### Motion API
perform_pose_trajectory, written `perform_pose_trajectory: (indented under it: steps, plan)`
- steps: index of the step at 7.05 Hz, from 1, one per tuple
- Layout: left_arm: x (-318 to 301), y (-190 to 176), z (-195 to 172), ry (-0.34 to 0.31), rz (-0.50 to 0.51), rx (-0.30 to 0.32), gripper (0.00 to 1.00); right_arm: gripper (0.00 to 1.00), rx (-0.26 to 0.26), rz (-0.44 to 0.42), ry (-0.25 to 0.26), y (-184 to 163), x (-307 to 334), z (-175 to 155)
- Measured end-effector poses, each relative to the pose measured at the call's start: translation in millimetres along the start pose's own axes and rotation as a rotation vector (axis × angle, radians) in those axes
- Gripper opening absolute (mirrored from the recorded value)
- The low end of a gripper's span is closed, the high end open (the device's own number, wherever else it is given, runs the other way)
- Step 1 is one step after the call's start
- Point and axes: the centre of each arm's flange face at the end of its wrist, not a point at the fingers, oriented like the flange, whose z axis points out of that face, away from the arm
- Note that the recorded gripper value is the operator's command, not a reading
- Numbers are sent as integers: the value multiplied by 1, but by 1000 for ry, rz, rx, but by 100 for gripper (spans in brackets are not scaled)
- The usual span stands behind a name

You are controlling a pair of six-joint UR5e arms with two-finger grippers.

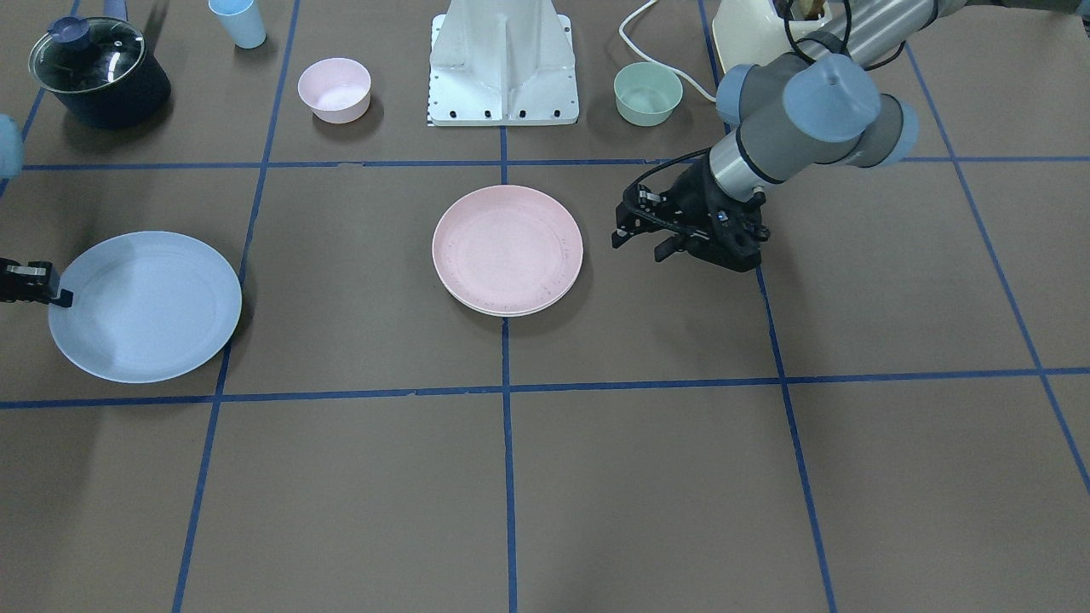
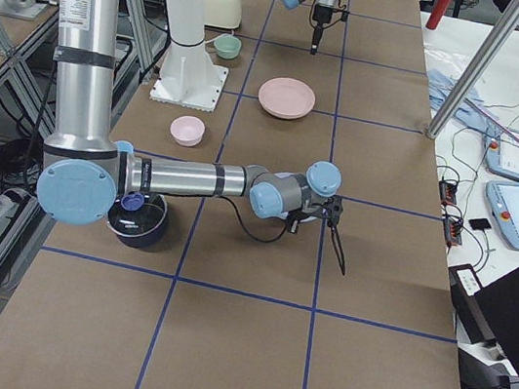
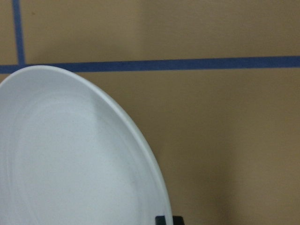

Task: Stack three plates with pink and blue
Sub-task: 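Lift the light blue plate with the right gripper while the left arm draws back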

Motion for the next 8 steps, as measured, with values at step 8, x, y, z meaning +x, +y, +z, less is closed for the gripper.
perform_pose_trajectory:
  steps: [8]
  plan:
    - [-130, 3, -68, -126, 53, 70, 75, 0, -34, 204, -226, 97, -341, 76]
